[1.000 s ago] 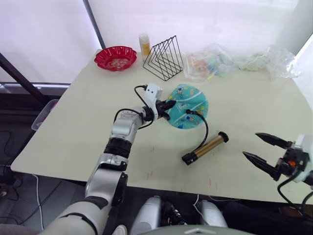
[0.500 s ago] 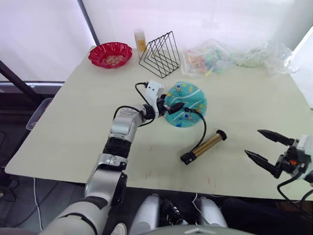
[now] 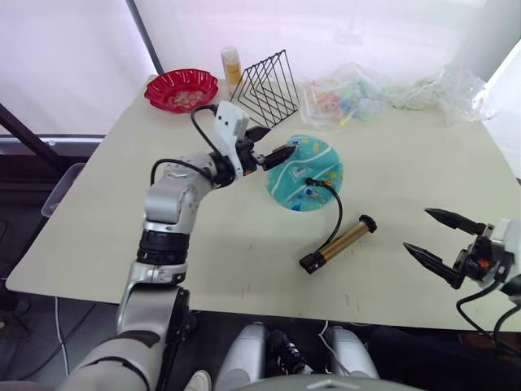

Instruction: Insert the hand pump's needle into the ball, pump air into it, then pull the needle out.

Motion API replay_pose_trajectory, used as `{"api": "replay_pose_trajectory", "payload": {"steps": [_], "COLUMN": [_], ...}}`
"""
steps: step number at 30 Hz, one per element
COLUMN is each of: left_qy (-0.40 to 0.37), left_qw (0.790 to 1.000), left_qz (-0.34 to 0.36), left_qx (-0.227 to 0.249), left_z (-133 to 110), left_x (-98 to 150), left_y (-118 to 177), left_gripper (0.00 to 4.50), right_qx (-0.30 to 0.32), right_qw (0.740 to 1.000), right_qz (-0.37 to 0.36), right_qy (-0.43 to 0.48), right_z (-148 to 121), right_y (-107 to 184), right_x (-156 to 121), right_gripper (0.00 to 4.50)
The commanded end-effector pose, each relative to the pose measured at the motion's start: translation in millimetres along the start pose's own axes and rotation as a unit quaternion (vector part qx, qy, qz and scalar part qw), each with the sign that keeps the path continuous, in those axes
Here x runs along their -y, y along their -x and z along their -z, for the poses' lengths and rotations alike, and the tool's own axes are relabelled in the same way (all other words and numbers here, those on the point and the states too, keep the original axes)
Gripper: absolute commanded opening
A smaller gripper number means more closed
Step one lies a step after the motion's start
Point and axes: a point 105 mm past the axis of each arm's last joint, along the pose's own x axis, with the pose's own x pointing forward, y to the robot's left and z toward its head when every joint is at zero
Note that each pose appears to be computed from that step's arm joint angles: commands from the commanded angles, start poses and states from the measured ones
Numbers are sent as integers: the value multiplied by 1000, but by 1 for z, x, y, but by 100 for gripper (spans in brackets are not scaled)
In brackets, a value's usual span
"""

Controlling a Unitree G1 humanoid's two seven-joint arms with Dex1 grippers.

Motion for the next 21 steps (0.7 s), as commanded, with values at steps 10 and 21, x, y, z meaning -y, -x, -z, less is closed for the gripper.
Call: {"api": "replay_pose_trajectory", "payload": {"steps": [10,21], "left_qy": [16,8], "left_qw": [998,986], "left_qz": [16,91], "left_qx": [-67,-140], "left_z": [48,67], "left_x": [4,26], "left_y": [107,149], "left_gripper": [448,448], "right_qx": [-1,-15], "right_qw": [1000,999], "right_qz": [-29,-50], "right_qy": [6,-5], "right_z": [7,14], "right_y": [12,26], "right_x": [17,13], "right_gripper": [450,450]}}
